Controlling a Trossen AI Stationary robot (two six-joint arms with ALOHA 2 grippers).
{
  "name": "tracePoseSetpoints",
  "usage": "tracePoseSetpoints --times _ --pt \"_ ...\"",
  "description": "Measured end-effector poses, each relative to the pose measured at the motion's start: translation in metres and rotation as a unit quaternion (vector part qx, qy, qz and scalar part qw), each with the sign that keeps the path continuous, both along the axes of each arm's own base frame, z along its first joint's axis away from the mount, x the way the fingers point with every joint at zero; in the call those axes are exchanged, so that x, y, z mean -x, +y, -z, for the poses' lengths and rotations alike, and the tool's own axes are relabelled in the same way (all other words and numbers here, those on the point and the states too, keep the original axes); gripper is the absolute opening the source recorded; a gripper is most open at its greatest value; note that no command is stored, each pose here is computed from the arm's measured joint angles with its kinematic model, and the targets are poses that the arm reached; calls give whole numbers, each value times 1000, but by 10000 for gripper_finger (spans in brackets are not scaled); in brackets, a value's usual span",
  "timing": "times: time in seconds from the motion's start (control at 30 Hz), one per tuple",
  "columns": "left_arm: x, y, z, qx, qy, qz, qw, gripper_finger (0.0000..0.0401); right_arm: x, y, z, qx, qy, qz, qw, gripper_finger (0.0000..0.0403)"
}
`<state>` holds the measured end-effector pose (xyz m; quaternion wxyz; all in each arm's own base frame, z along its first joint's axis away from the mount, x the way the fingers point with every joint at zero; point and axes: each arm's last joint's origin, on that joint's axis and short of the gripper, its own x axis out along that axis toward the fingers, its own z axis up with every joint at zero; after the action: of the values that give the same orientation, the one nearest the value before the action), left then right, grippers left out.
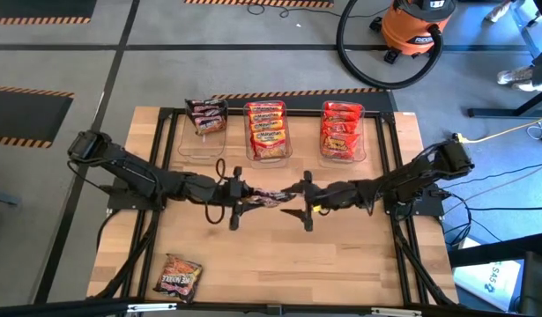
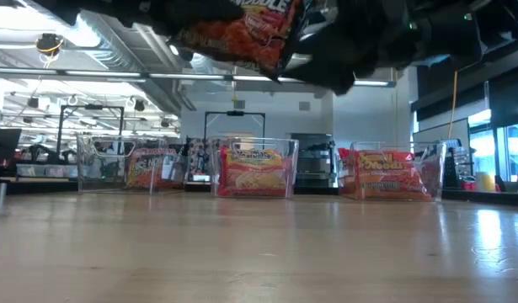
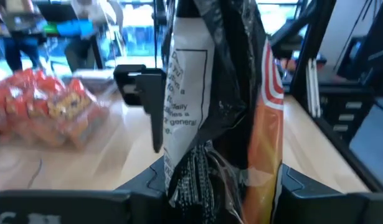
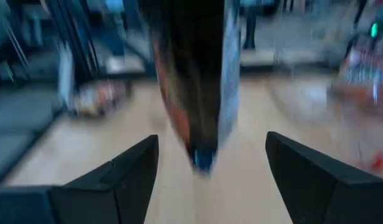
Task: Sort Maruchan noodles
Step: Put the right black noodle pack into the left transparent bin
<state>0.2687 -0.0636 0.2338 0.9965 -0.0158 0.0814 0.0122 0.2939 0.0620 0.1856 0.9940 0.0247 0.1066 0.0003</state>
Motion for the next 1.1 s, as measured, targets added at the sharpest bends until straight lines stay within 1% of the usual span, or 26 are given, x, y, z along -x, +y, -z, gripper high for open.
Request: tracePoseSetpoints --times 0.1,0.23,0.33,0.47,0.57,0.77,0.83,0.9,1.1 --pt "-2 3 -3 -1 -17 -4 1000 134 1 0 -7 -2 -67 -2 998 276" --pt "-6 9 -10 1 -63 -16 998 134 -3 0 -17 16 -119 -3 993 276" --pt "-7 12 -13 2 -82 -18 996 135 -6 1 -22 35 -133 -5 990 276" --pt "-8 16 -13 3 -86 -23 996 135 -13 -1 -31 41 -150 12 988 276" --pt "-8 17 -15 -5 -93 -25 995 135 -17 -2 -38 43 -162 12 986 276" --pt "-8 16 -17 -15 -106 -15 994 135 -21 -6 -39 43 -158 2 987 270" --pt "-8 16 -18 -17 -107 -14 994 135 -21 -7 -38 44 -153 1 987 255" --pt "-8 16 -18 -15 -109 -10 994 135 -21 -7 -39 43 -156 -3 987 231" --pt "-8 15 -18 -13 -110 -9 994 136 -21 -6 -39 44 -157 -15 987 135"
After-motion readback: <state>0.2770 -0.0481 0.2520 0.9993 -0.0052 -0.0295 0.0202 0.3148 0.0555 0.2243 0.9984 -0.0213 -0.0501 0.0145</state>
